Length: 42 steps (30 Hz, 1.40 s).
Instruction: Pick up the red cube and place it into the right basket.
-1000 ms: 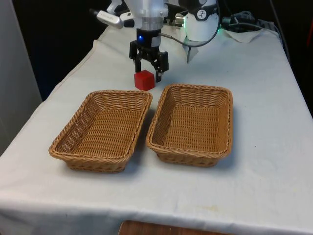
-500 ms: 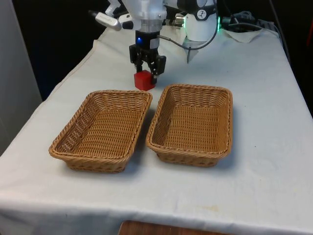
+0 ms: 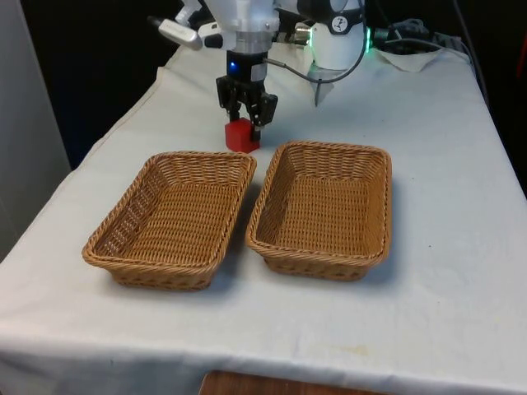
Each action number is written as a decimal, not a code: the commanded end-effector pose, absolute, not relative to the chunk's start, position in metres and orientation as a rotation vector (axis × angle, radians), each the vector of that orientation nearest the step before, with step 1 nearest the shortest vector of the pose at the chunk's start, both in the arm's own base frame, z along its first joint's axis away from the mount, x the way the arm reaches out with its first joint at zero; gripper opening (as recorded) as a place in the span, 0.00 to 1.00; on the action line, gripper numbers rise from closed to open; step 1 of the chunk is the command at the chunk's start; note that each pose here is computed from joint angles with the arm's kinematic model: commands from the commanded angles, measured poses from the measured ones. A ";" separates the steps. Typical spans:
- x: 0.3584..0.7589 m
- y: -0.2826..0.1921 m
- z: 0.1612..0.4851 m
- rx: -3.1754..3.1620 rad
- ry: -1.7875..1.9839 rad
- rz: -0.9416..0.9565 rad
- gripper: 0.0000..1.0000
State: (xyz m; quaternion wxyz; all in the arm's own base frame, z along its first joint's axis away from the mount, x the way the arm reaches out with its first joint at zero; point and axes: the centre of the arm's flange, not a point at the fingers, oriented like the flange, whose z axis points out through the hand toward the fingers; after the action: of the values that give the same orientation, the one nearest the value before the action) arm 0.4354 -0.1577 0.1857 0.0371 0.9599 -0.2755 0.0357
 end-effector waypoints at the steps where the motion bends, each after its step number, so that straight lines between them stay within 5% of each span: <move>1: 0.435 -0.161 0.192 2.957 -0.841 0.117 0.05; 42: 0.472 -0.198 0.280 3.047 -0.616 0.141 0.05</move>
State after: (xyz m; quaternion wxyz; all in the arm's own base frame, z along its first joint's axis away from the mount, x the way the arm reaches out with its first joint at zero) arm 0.4699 -0.1957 0.2796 0.0117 0.9785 -0.1994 0.0507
